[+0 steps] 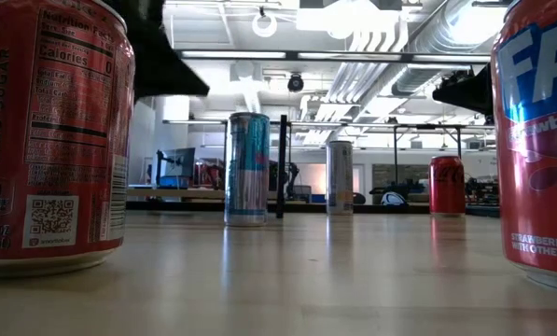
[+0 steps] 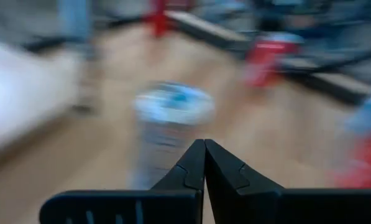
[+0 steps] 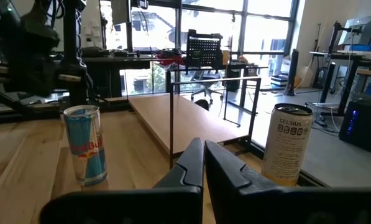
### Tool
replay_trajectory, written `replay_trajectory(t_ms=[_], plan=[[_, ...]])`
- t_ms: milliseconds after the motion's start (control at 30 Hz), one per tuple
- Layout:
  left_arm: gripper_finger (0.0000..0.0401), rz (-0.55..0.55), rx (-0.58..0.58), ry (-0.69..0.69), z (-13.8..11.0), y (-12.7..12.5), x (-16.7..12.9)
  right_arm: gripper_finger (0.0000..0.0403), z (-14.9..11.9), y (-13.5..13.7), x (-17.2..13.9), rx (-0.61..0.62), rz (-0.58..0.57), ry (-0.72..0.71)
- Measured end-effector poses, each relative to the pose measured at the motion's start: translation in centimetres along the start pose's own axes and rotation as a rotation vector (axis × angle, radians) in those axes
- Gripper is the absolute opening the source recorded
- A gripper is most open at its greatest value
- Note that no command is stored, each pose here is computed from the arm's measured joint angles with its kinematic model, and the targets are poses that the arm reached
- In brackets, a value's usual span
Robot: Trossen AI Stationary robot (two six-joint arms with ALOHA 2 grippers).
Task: Place canned beverage on shelf
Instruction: Put the top blue soda can on the shelf
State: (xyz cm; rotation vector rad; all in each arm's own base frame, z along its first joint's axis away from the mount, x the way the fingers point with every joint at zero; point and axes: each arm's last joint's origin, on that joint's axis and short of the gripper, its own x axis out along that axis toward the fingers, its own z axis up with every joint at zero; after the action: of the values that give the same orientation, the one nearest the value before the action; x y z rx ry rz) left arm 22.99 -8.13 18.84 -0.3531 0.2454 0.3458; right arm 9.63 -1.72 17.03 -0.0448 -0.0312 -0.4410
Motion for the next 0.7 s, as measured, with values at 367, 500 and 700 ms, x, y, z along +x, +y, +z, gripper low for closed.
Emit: replay_trajectory(t_ms=[367, 500, 700], plan=[[0.0, 0.054, -0.011, -0.029, -3.6, -1.6, 5.1, 0.0, 0.0, 0.0, 0.0, 0.0, 0.0, 0.0], [0.0, 0.12, 0.01, -0.056, -3.8, -1.6, 6.2, 0.0, 0.0, 0.0, 0.0, 0.0, 0.0, 0.0], [0.0, 0.226, -0.02, -0.066, -4.2, -0.6, 6.3, 0.0, 0.0, 0.0, 0.0, 0.0, 0.0, 0.0]])
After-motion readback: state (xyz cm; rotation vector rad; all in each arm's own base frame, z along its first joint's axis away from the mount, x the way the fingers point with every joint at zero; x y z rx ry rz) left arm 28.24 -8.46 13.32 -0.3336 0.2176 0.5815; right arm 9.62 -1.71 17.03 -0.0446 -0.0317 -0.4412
